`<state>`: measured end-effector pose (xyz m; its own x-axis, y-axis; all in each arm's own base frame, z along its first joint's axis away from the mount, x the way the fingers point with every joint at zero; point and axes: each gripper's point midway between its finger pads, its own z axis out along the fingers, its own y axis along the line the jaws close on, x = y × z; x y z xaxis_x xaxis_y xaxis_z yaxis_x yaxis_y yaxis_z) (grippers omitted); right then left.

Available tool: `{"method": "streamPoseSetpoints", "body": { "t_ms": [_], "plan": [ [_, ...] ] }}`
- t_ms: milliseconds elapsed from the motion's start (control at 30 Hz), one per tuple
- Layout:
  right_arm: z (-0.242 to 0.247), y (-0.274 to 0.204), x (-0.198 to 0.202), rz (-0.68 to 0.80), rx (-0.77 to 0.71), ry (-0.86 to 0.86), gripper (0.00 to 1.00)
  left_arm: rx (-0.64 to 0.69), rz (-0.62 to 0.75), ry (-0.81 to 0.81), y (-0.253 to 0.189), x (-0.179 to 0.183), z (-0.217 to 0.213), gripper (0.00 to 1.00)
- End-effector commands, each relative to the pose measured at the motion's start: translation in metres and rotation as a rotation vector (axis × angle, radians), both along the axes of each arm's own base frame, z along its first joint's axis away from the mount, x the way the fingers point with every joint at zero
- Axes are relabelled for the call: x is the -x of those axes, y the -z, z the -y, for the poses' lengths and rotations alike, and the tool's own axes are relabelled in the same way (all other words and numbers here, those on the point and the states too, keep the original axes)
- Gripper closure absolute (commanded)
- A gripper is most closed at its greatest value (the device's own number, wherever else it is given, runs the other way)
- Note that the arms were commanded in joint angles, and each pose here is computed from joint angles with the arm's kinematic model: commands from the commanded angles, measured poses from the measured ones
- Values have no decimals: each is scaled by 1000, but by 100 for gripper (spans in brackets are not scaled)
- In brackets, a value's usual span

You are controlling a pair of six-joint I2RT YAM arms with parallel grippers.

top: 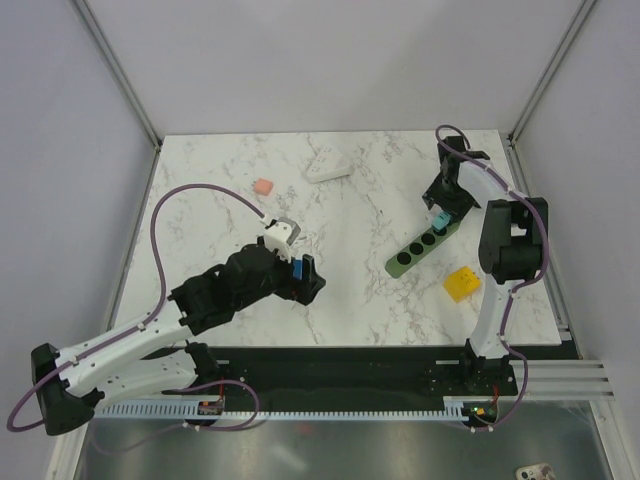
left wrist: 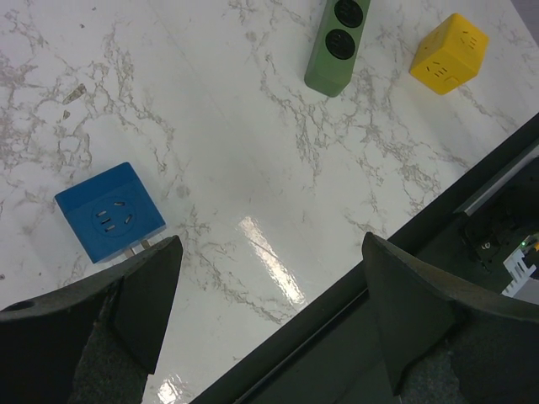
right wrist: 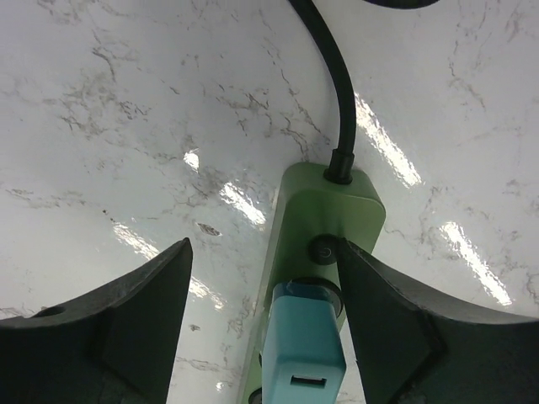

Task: Insert the plug

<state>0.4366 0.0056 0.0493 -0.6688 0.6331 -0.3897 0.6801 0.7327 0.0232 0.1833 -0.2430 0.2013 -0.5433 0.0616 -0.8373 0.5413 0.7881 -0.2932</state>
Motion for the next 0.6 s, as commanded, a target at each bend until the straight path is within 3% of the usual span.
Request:
{"method": "streamPoseSetpoints", "body": {
  "t_ms": [0, 367, 567],
  "plan": [
    [-1, -48, -26, 143, -5, -46, 23, 42, 24, -18, -13, -2, -1, 6],
    [4, -67, 4, 36, -19, -25, 35, 48, 46, -9, -14, 1, -6, 6],
    [15, -90, 11, 22, 18, 10, 36, 80, 63, 11, -24, 5, -7, 5]
  ]
}}
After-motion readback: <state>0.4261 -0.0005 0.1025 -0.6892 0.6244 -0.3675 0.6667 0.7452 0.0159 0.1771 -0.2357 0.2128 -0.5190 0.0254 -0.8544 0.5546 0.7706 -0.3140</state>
